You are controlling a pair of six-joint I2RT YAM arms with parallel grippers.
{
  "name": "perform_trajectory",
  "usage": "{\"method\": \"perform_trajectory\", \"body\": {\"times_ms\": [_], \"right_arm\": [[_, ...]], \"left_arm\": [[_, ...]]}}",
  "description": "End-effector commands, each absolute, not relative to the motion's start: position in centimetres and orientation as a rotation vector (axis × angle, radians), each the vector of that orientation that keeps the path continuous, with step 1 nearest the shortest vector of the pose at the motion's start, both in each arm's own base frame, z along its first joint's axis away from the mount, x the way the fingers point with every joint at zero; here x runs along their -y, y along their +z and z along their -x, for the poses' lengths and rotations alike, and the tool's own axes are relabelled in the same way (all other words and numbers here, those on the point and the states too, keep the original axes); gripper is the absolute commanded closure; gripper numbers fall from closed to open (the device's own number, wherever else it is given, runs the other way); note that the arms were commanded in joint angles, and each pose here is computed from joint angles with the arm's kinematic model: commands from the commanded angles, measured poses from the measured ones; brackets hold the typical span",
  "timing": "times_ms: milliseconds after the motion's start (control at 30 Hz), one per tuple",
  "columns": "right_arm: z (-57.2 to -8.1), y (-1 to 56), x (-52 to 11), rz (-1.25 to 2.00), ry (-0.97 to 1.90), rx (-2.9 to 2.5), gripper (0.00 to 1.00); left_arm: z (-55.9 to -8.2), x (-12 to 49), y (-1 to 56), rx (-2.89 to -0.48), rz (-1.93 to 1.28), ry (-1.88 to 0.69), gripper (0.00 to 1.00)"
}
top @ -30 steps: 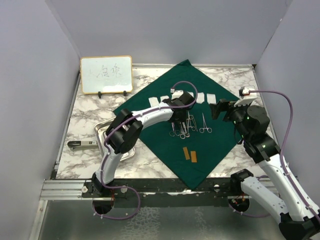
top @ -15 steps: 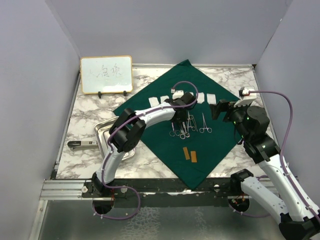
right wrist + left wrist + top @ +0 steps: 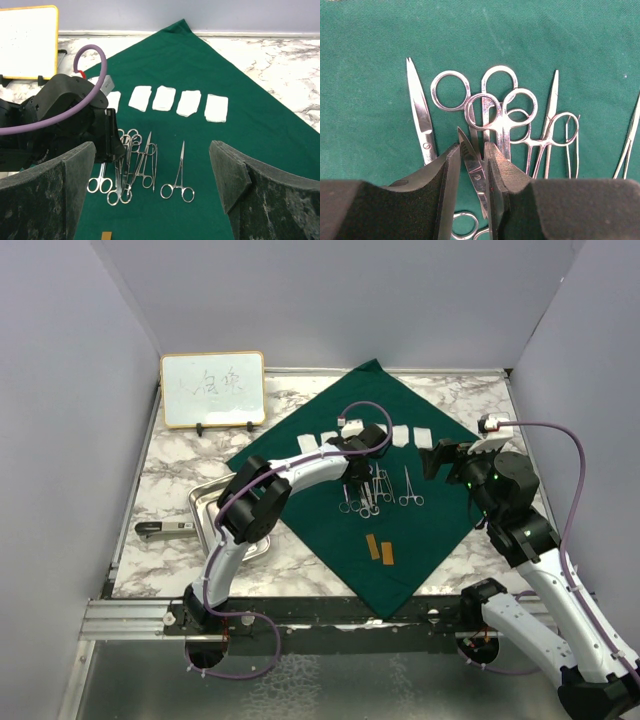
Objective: Prepare the surgical pack
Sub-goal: Pick up the medical item from the surgical kit.
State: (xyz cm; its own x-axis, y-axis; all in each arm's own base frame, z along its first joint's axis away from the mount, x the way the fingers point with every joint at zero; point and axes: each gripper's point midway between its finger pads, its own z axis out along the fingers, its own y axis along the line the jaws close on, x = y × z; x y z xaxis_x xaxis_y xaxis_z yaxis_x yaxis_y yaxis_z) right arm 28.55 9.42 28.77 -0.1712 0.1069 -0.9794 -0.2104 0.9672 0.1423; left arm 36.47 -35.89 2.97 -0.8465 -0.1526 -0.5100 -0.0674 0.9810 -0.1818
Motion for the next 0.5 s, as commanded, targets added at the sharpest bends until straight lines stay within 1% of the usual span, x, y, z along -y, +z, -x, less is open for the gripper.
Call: {"method": "perform_trajectory", "body": {"times_ms": [0,67,167,233,467], "right_arm": [[-28.5,29.2,-9.7,0.077,0.300,-1.695,0.01],[-28.5,29.2,-9.7,0.078,0.299,-1.696,0.01],[-28.4,29.3,-9.7,0.077,0.300,-1.694,0.01],[-28.4,29.2,-9.7,0.076,0.300,-1.695,0.00],[-28.5,29.4,-9.6,0.074,0.300,-1.690,0.00]], "left_arm": [[-36.2,35.0,2.1,-2.604,0.157,-0.187,0.71],[-36.1,35.0,2.0,-2.607,0.156,-0.187,0.73],[-36.1,34.9,2.1,-2.609,0.156,-0.189,0.84],[-36.1,35.0,2.3,-2.607,0.148,-0.200,0.88],[-36.5,35.6,4.0,-2.589,0.125,-0.254,0.96]]}}
